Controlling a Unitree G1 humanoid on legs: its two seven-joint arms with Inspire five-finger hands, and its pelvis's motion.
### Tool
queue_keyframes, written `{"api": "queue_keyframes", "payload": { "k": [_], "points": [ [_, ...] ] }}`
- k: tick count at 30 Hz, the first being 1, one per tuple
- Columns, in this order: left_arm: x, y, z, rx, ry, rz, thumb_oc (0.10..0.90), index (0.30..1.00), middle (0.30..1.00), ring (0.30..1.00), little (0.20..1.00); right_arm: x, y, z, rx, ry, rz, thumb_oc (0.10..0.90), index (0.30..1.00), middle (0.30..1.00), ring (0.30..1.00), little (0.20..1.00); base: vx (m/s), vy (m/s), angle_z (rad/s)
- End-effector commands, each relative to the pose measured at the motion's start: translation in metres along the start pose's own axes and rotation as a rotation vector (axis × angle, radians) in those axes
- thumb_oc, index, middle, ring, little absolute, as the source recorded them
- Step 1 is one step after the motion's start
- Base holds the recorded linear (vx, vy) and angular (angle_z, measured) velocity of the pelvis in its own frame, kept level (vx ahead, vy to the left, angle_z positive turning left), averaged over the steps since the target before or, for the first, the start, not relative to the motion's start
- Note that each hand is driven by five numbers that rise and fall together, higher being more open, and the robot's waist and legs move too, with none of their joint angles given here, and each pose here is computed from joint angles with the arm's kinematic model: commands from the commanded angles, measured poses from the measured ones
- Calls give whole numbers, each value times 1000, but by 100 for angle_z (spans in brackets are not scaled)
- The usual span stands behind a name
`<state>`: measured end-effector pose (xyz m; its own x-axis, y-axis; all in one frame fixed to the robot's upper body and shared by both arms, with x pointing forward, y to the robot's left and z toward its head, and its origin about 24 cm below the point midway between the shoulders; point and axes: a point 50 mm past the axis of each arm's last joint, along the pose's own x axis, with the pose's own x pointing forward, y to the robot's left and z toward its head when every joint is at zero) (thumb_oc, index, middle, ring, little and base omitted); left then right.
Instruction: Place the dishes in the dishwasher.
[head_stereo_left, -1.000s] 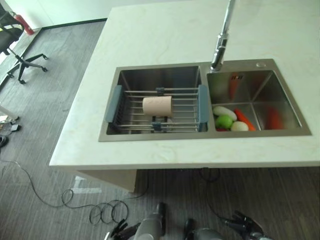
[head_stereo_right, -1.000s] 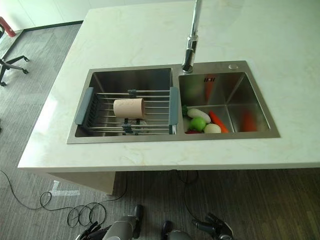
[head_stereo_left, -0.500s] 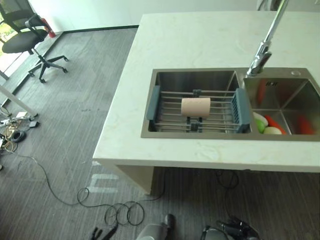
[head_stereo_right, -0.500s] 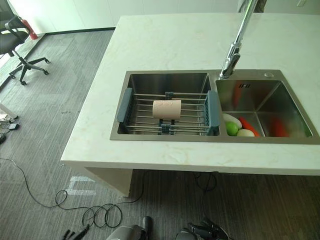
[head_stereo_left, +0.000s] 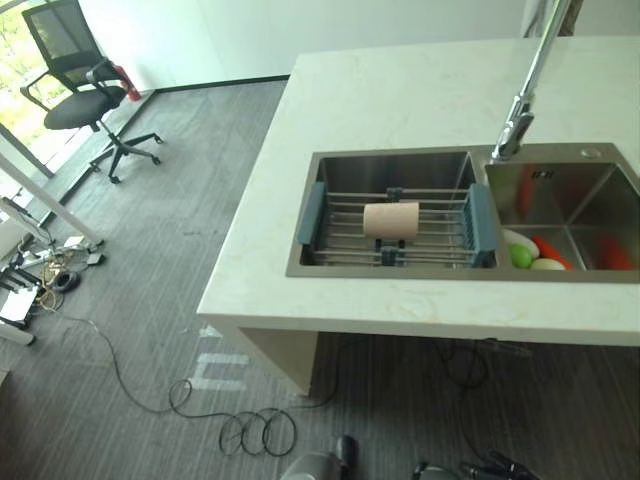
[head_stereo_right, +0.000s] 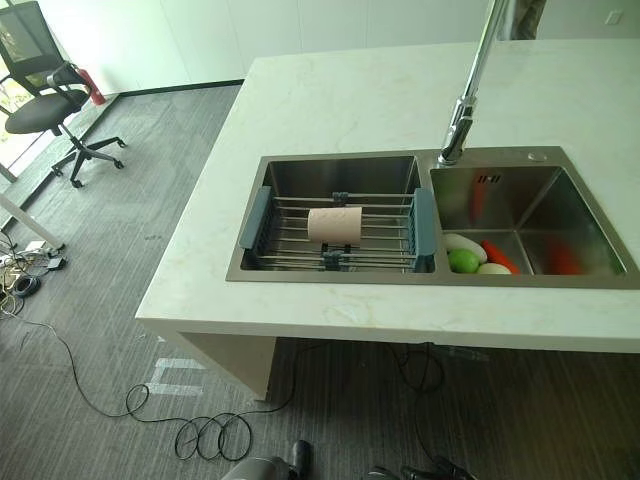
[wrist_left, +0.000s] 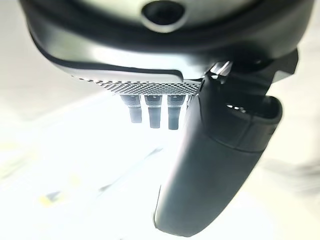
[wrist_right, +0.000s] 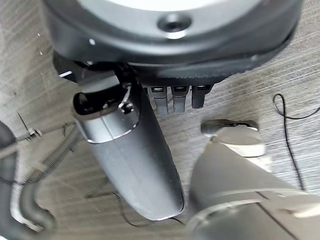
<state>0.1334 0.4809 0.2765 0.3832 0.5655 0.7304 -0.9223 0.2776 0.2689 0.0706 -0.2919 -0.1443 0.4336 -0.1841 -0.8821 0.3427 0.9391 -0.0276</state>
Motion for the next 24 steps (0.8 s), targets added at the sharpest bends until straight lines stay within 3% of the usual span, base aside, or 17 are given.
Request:
{"api": "queue_keyframes", "payload": {
  "k": [1, 5, 9, 16, 24],
  "points": [
    [13, -26, 44, -173, -196, -205, 800, 900, 900, 900, 900, 8, 13, 33, 27, -94, 37, 800, 900, 900, 900, 900, 19, -49, -16],
    [34, -57, 119, -389, -360, -400, 800, 900, 900, 900, 900, 10, 15, 36, 17, -76, 36, 800, 900, 900, 900, 900, 19, -63, -7],
    [18, -111, 184, -538, -467, -685, 800, 900, 900, 900, 900, 9, 11, 33, 74, -59, 11, 800, 900, 900, 900, 900, 48, -101, -25],
    [-17, -179, 215, -539, -492, -988, 800, 900, 900, 900, 900, 6, 5, 18, 109, -16, -19, 800, 900, 900, 900, 900, 28, -57, -23],
    [-59, -232, 213, -337, -536, -1149, 800, 900, 900, 900, 900, 1, -1, 1, 145, 7, -52, 800, 900, 900, 900, 900, 20, -12, -23]
  ]
}}
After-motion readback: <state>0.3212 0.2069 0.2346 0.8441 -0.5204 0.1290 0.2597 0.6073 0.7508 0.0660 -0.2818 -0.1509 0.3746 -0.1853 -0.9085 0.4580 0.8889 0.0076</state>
